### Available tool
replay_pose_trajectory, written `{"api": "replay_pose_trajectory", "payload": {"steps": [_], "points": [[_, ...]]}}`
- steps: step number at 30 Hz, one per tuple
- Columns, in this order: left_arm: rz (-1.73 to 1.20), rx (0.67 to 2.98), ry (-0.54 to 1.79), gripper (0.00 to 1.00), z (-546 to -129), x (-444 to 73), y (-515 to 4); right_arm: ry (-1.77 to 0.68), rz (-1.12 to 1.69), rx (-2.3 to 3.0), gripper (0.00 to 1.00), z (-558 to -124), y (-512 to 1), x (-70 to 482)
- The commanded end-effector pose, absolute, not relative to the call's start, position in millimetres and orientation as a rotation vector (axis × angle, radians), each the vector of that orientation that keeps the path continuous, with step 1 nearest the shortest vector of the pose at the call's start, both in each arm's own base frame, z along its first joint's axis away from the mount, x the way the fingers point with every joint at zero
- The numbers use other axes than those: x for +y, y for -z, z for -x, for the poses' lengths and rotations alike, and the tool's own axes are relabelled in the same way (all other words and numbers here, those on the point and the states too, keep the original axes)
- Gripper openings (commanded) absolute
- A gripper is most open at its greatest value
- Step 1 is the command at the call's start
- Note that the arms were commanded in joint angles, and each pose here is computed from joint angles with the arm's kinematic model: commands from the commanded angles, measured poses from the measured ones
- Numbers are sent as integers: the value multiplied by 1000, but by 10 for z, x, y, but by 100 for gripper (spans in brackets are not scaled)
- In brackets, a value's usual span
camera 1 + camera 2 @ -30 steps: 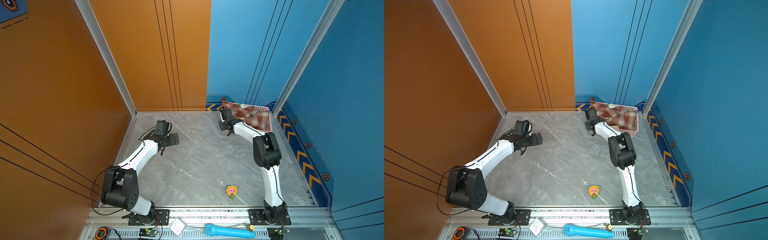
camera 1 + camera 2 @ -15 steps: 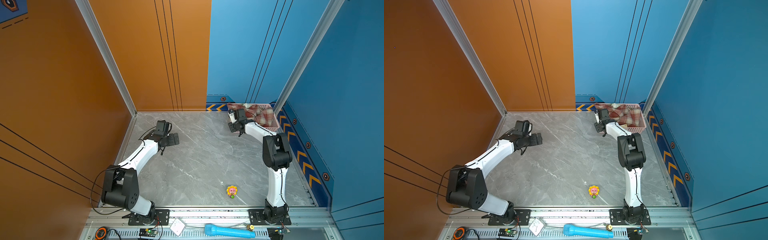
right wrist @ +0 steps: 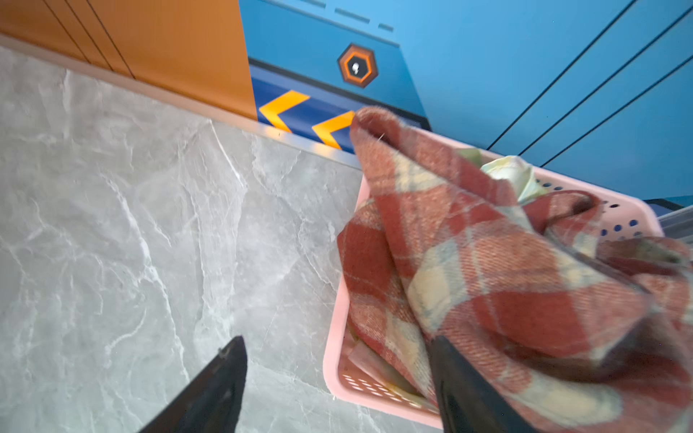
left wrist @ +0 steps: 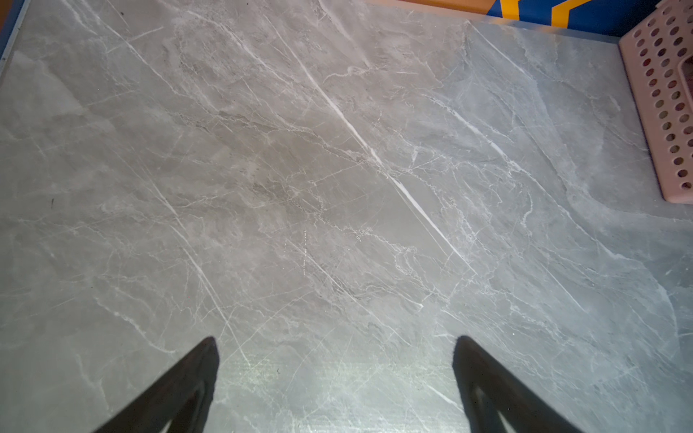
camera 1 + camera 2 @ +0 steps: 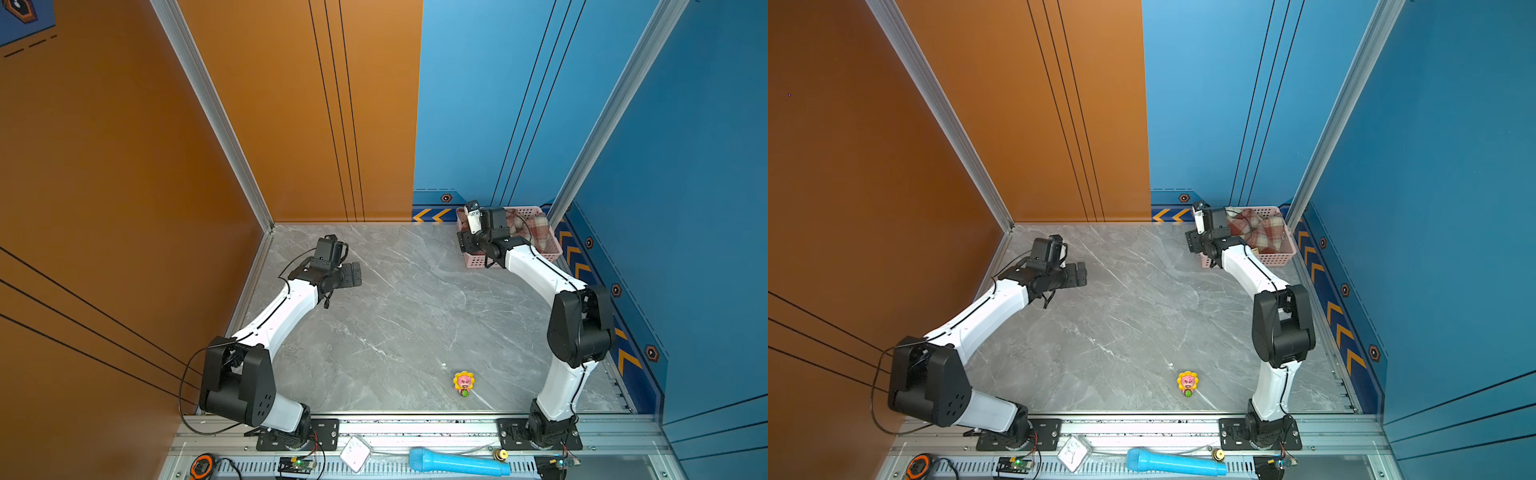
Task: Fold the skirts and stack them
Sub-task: 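Grasp the plaid skirt's edge in the basket with the right gripper, then lift the plaid skirt out of the basket with the right gripper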
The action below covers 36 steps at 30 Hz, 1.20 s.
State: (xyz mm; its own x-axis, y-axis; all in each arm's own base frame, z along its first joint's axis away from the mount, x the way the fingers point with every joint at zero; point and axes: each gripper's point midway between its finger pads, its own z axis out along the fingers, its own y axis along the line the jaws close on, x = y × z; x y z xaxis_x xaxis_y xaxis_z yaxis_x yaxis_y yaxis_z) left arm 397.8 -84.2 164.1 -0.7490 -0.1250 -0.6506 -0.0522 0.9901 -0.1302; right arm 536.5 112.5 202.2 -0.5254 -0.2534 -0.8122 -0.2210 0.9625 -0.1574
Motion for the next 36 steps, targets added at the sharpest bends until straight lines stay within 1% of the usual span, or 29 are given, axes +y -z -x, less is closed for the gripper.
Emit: {"api": "replay_pose_trajectory", "payload": {"steps": [1,4,7,10,15,17,18,20,23,24,25,27,30,33,34,36], "points": [[46,2394,167,98,-3979,-958,-1770,179,133,2107,82,-5456,-2198,789],[-20,2401,213,98,-3963,-1110,-1772,286,63,2121,88,-5548,-2188,567],[-46,2405,244,98,-3944,-1202,-1772,316,53,2154,91,-5688,-2113,450],[-39,2407,255,98,-3943,-1210,-1769,305,103,2187,94,-5879,-2030,477],[-26,2424,284,98,-3972,-1234,-1721,259,222,2283,97,-6132,-1637,636],[-28,2432,286,98,-3986,-1238,-1693,220,235,2306,96,-6222,-1552,642],[-28,2433,288,98,-3992,-1240,-1689,214,237,2311,92,-6255,-1529,633],[-22,2436,310,98,-4018,-1248,-1693,218,220,2296,65,-6334,-1582,595],[32,2447,390,99,-4078,-1237,-1689,191,167,2227,15,-6401,-1934,541],[60,2452,430,100,-4091,-1229,-1686,190,141,2197,5,-6407,-2086,512],[88,2457,477,99,-4103,-1231,-1683,173,118,2168,2,-6403,-2237,498],[128,2458,539,97,-4138,-1207,-1698,151,74,2110,0,-6376,-2526,463],[160,2448,586,97,-4163,-1152,-1733,170,-18,2052,0,-6261,-2888,320],[242,2411,646,97,-4228,-1028,-1775,163,-138,2023,0,-6054,-3122,76],[274,2401,676,97,-4254,-990,-1773,158,-183,1990,0,-5952,-3312,-24],[301,2397,691,97,-4272,-934,-1767,144,-243,1949,0,-5844,-3518,-175]]}}
